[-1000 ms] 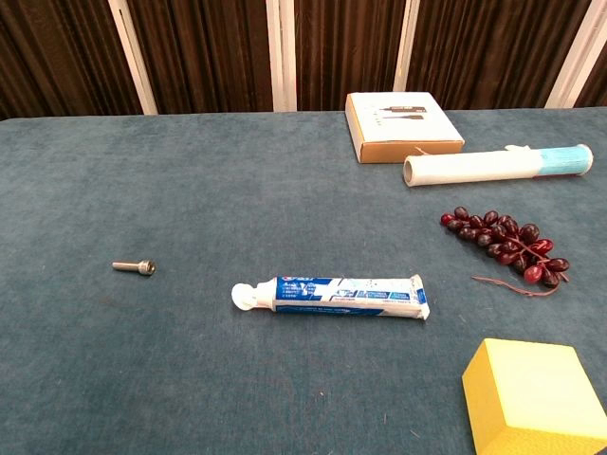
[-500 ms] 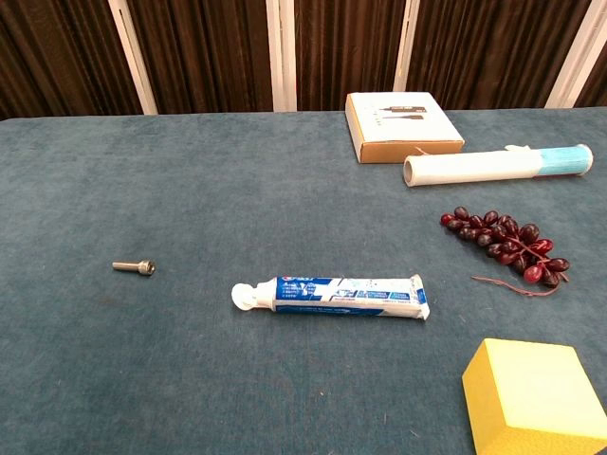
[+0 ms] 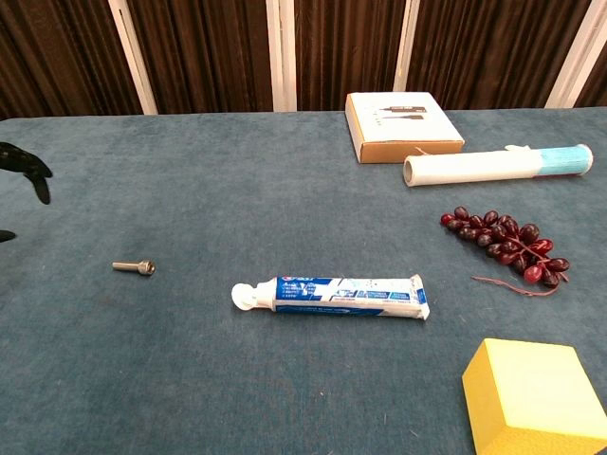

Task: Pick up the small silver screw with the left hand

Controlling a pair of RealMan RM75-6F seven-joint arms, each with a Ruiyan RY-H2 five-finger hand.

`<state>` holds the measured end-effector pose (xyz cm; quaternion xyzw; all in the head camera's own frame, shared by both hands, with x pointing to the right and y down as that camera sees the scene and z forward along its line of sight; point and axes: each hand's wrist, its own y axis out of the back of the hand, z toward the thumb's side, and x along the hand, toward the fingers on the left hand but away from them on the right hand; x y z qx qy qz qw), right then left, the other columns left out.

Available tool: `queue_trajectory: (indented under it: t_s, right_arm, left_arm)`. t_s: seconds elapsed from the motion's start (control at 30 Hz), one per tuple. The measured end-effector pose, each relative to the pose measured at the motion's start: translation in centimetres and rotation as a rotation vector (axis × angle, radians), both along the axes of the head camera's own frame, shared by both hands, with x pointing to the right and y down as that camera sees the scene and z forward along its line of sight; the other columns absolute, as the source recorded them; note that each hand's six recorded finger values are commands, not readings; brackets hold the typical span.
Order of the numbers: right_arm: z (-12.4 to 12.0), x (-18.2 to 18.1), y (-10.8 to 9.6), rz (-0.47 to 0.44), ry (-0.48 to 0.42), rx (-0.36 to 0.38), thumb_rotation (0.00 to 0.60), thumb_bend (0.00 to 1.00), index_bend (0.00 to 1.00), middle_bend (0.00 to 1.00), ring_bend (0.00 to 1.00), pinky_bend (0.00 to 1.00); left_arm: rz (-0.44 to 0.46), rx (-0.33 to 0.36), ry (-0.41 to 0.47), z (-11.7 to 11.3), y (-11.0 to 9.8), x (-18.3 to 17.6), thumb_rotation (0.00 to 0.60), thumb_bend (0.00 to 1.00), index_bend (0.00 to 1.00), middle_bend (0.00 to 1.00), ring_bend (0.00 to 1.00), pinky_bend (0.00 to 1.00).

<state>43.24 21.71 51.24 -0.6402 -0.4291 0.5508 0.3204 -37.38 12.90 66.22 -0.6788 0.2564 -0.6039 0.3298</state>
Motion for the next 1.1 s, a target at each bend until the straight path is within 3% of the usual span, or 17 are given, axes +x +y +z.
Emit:
queue_trajectory:
  t_s: [0.27,0.83,1.1]
  right_arm:
    - [0.3,-0.1,0.0,-0.002,0.007,-0.007,0.6,0.15,0.19,0.11,0.06,0.0]
    - [0.2,0.2,-0.1,0.008,0.004,-0.008,0.6,0.15,0.19,0.11,0.06,0.0]
    - [0.4,0.2,-0.1,0.008,0.007,-0.012,0.6,0.15,0.19,0.11,0.06,0.0]
  left_arm:
    - [0.028,0.007,0.007,1.1,-0.4,2.4,0.6,0.44,0.35,0.12,0.0,0.0]
    - [0.048,0.0,0.025,2.4,2.3,5.4,0.6,0.45,0.38,0.13,0.0,0.0]
    - [0.034,-0.027,0.011,4.4,2.9,5.8,0.6,0.41,0.31,0.13,0.0,0.0]
